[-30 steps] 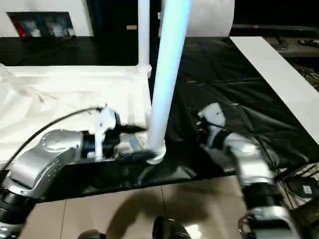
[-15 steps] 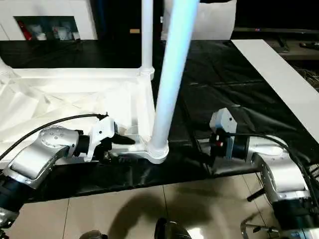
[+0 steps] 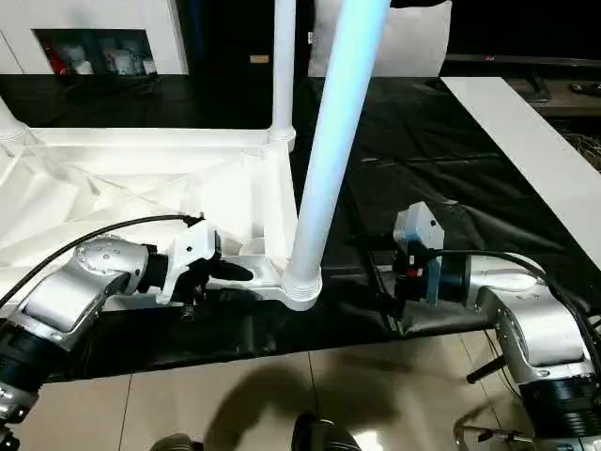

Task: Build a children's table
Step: Rotate leg to tighten

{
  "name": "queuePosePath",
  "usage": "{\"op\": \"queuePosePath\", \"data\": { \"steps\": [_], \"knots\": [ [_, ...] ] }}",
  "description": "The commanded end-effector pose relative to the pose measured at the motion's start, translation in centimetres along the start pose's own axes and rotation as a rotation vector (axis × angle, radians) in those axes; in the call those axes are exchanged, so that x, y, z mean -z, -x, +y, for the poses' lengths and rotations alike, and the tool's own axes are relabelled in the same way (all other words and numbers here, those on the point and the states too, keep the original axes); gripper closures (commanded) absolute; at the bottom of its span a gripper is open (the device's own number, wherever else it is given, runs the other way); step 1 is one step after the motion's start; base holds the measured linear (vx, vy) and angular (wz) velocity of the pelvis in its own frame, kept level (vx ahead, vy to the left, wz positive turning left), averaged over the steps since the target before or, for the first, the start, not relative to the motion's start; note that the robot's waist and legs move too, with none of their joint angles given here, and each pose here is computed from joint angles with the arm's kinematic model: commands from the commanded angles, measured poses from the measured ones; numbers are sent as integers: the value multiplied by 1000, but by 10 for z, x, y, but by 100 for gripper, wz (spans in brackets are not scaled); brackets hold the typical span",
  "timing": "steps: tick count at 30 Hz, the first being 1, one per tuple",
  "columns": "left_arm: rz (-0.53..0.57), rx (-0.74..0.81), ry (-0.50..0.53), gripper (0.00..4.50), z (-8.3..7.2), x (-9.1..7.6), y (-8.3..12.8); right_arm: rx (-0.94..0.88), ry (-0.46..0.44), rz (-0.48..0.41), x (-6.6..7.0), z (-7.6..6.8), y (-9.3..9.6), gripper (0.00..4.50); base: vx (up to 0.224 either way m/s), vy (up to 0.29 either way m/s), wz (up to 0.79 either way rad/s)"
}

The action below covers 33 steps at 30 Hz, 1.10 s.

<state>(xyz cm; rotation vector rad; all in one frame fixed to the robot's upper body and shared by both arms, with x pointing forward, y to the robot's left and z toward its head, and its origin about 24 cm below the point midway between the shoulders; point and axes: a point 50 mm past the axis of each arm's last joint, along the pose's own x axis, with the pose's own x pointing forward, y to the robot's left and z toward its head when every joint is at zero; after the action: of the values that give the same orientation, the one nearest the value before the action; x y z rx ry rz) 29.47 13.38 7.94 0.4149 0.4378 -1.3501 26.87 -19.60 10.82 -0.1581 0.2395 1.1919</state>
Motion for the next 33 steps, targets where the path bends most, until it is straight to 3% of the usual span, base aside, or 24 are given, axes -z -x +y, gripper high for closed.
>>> {"op": "queuePosePath", "data": {
  "steps": [1, 9, 16, 18, 22, 27, 33],
  "knots": [
    [27, 19, -8, 304, -1, -1, -3, 11, 15, 6, -5, -1, -3, 0, 0, 0, 0],
    [82, 36, -2, 379, -3, 1, -6, 8, -3, 23, -4, -3, -10, 0, 0, 0, 0],
    [43, 57, -31, 432, -4, -5, -6, -42, 0, 25, -3, -1, -23, 0, 0, 0, 0],
    [26, 86, -66, 444, -6, -8, -6, -76, -18, 5, -2, -1, -29, 28, 0, 0, 0],
    [27, 109, -95, 450, -7, -9, -8, -132, -46, -4, 0, -4, -38, 38, 0, 0, 0],
    [54, 134, -117, 450, -7, -8, -7, -150, -54, 6, 0, -9, -46, 99, 0, 0, 0],
    [64, 148, -122, 450, -6, -7, -6, -217, -91, 6, 0, -11, -47, 136, 0, 0, 0]
  ]
}}
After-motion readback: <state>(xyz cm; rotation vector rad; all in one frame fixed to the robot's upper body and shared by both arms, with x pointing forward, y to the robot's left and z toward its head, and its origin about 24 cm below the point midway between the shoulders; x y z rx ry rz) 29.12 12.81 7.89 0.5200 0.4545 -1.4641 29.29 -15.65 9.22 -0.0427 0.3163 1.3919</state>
